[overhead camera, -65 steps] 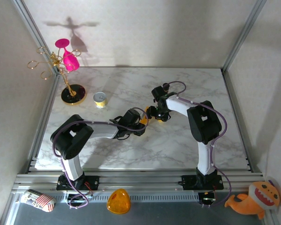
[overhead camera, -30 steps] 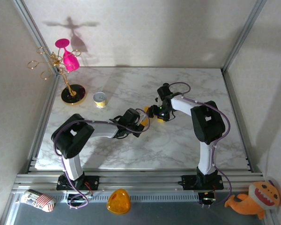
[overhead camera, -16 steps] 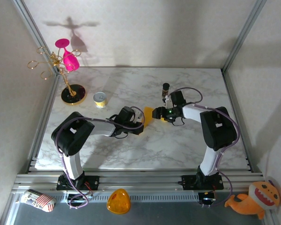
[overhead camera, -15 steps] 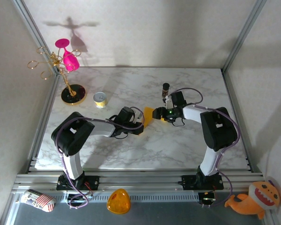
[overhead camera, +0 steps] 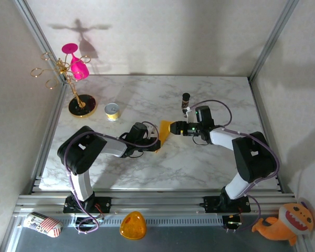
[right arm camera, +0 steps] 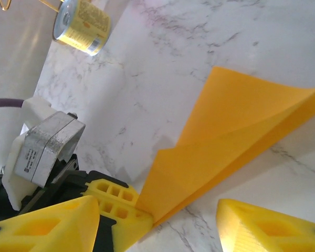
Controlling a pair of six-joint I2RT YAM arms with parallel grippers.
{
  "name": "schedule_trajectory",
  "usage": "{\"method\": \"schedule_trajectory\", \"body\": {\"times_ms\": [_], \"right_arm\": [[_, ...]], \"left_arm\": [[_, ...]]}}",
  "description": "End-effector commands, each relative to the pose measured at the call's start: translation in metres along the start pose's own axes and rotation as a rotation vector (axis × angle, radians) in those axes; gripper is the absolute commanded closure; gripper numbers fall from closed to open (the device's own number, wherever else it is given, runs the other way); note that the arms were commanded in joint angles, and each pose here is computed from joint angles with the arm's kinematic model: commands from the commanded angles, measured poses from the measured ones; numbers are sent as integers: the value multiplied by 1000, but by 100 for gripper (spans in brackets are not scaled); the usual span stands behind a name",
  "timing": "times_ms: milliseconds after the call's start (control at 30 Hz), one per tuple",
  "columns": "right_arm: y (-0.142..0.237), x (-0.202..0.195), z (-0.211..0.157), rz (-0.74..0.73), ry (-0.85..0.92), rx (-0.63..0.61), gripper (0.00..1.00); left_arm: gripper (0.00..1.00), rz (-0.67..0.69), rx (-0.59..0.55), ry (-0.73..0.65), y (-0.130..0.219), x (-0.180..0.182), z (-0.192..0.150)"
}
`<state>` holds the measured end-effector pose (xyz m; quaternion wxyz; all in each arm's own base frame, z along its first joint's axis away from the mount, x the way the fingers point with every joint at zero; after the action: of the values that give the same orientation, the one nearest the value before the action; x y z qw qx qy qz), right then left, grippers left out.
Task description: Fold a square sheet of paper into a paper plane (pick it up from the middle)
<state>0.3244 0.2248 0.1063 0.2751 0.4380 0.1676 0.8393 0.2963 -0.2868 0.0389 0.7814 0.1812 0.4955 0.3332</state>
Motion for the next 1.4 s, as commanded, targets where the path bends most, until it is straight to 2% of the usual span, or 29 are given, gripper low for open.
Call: {"method": "schedule_trajectory", "body": {"times_ms": [0,200,367,633,767,1167,1367], "right_arm": [[-16,9,-3,58,15,29,44],[-39,20,-4,120,20,68,58],[-57,12,-11,114,-7,118,67],[-69,8,-16,127,-20,149,67],[-69,8,-15,125,-17,153,67],[-51,12,-12,101,5,121,66],[-48,12,-22,106,4,145,65]], "left_arm": [[100,46,80,60,-3,20,-25],[100,60,90,65,-3,25,-31],[99,65,93,67,-3,27,-33],[86,71,101,75,-4,29,-35],[84,80,100,82,-5,31,-35],[95,108,107,105,-7,37,-38],[98,112,116,115,-7,38,-39]]}}
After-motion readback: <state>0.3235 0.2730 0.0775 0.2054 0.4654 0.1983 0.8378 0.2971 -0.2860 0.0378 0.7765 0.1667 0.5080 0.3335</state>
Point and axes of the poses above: each hand's point on the last joint's axis, 136 mm out from that joint toward the fingers, its own y axis back along the fingers, its own x axis along the line the jaws close on, z = x × y, the point moved 3 cm from there along y, back along the fingers, and after that the axes turned 3 degrees about y, right-handed, at the moved point
